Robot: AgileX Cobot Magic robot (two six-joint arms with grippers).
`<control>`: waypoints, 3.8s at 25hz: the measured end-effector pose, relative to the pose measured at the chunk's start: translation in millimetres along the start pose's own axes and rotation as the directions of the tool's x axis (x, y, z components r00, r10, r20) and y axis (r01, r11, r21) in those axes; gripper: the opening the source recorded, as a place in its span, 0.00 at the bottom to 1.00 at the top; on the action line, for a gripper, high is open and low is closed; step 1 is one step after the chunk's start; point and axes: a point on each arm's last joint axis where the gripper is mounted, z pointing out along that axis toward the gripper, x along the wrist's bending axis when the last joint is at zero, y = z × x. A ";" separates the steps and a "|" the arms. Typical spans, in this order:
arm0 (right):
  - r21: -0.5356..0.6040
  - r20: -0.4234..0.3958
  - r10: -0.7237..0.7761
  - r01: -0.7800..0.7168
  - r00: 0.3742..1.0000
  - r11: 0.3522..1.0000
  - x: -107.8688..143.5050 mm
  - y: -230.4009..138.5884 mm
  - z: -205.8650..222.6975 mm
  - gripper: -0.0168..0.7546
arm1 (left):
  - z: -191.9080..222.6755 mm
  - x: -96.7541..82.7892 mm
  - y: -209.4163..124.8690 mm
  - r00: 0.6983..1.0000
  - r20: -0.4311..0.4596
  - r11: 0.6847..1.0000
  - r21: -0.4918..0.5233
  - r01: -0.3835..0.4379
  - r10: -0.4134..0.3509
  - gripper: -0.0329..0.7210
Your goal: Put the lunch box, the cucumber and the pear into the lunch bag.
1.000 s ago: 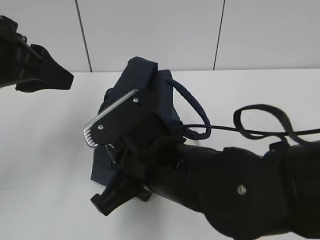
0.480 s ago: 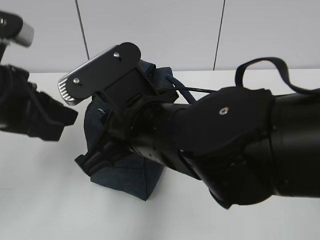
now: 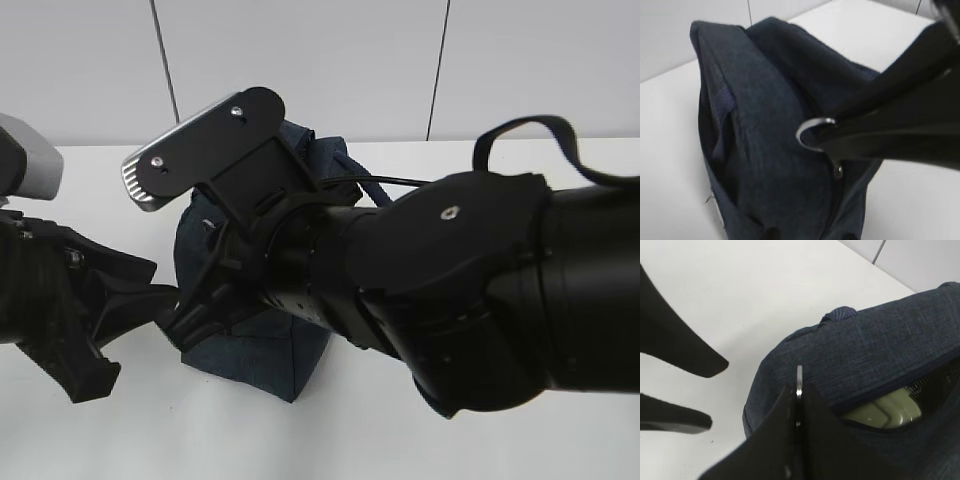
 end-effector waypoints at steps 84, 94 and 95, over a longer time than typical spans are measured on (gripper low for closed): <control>-0.108 0.004 0.290 -0.288 0.957 0.952 -149.7 23.0 29.1 0.03 | 72.1 6.5 -33.3 0.989 0.146 0.987 0.161 0.009 -0.033 0.04; -0.113 -0.001 0.379 -0.376 0.925 0.920 -206.2 5.6 90.5 0.03 | 71.7 4.7 -34.2 0.986 0.160 0.987 0.158 0.012 -0.037 0.04; -0.112 -0.012 0.394 -0.393 0.919 0.913 -209.8 2.9 95.3 0.03 | 71.6 4.5 -33.9 0.986 0.164 0.988 0.155 0.013 -0.038 0.04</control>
